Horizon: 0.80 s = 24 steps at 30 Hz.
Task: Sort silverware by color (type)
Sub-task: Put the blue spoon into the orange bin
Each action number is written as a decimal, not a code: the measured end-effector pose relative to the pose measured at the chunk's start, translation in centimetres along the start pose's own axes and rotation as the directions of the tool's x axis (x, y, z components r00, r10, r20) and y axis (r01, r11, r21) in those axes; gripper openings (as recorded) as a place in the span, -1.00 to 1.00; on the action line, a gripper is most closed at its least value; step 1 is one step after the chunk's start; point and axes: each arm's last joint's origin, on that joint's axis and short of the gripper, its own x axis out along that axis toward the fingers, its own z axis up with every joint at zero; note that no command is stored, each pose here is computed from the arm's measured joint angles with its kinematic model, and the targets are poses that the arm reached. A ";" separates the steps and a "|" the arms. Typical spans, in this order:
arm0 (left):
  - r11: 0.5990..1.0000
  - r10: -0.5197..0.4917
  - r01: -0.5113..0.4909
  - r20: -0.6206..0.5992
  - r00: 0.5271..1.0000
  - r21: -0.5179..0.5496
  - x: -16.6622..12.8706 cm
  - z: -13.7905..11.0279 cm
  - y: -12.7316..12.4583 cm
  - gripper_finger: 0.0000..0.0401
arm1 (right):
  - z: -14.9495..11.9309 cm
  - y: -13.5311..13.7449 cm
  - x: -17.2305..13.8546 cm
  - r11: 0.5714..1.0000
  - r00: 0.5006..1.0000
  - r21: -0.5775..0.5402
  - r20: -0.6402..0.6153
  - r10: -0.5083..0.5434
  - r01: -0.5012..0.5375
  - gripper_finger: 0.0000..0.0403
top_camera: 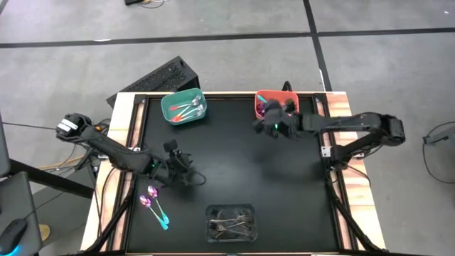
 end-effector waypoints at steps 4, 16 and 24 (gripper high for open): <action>0.999 0.032 -0.032 0.001 1.000 -0.012 0.8 0.6 0.8 -0.50 | -0.5 -2.9 2.7 0.997 0.987 0.043 -0.154 -0.052 0.060 -0.97; 0.995 0.095 -0.095 -0.030 0.995 0.007 2.2 1.0 2.5 -0.50 | -1.0 -6.6 6.5 0.990 0.949 0.080 -0.303 -0.088 0.117 -0.63; 0.999 0.011 -0.012 -0.048 0.999 -0.030 1.8 0.8 1.8 -0.50 | -0.6 -4.7 5.2 0.997 0.969 0.079 -0.248 -0.004 0.025 -0.13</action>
